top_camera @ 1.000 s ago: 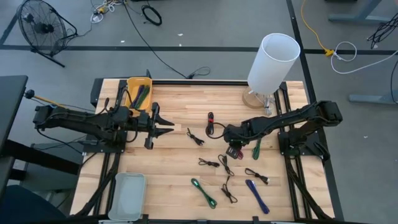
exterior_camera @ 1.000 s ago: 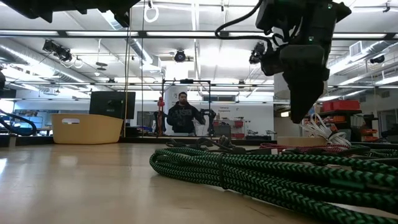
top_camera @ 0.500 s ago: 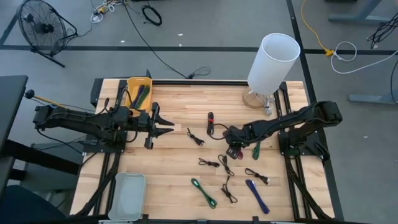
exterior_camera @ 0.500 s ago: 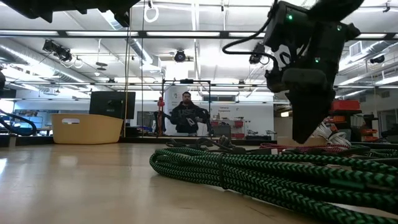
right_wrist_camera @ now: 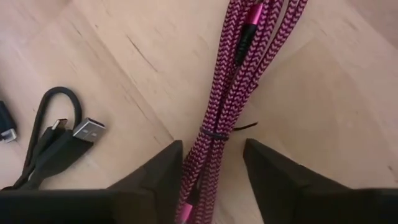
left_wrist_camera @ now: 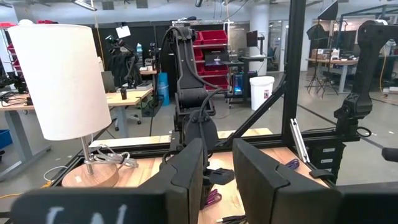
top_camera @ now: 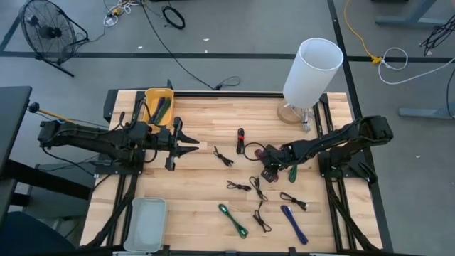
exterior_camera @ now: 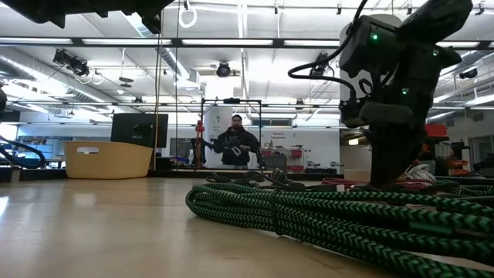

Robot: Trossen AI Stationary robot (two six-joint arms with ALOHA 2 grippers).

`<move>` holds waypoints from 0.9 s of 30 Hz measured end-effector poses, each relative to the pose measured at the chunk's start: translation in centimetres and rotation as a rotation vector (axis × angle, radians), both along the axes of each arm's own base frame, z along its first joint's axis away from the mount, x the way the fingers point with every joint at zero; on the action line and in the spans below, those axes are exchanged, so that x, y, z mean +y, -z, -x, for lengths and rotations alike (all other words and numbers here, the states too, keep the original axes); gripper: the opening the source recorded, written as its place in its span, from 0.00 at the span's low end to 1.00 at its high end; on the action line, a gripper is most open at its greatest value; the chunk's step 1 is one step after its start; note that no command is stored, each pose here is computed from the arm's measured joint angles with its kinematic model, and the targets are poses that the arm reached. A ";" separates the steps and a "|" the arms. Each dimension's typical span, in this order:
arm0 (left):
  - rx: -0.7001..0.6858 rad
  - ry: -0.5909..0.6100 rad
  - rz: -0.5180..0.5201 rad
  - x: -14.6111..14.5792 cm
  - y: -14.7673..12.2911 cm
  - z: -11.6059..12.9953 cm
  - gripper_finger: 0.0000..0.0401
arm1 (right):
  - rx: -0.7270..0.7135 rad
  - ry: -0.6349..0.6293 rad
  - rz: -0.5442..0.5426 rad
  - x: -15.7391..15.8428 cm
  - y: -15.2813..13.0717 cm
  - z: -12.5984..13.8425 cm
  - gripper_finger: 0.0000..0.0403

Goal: Pick & Place USB Port
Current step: Put the pink charger cable into the yellow bin

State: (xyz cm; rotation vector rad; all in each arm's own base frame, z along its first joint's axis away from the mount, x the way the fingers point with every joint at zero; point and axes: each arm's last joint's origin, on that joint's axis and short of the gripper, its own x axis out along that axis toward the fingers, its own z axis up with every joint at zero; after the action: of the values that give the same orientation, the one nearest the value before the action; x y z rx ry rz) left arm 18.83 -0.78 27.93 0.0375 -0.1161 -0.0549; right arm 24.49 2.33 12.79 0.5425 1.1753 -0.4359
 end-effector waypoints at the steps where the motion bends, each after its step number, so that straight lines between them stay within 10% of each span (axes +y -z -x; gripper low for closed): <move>1: 0.000 0.000 0.000 0.0 0.0 0.0 0.23 | 0.002 0.000 0.000 0.0 0.0 0.0 0.39; 7: 0.000 0.000 0.000 0.0 0.0 0.0 0.23 | 0.010 -0.031 -0.022 0.0 0.1 0.1 0.05; 15: 0.000 0.000 0.000 0.0 0.0 0.0 0.23 | -0.078 -0.159 -0.112 0.7 -3.5 -2.0 0.03; 27: -0.034 0.000 0.002 0.0 -0.3 0.0 0.23 | -0.502 -0.312 0.320 0.3 -16.3 -6.0 0.02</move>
State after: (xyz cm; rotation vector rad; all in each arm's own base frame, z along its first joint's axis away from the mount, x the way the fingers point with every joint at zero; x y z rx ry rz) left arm 18.79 -0.78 28.25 0.0364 -0.1504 -0.0543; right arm 30.46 2.64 29.12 0.1655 0.6714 -0.1939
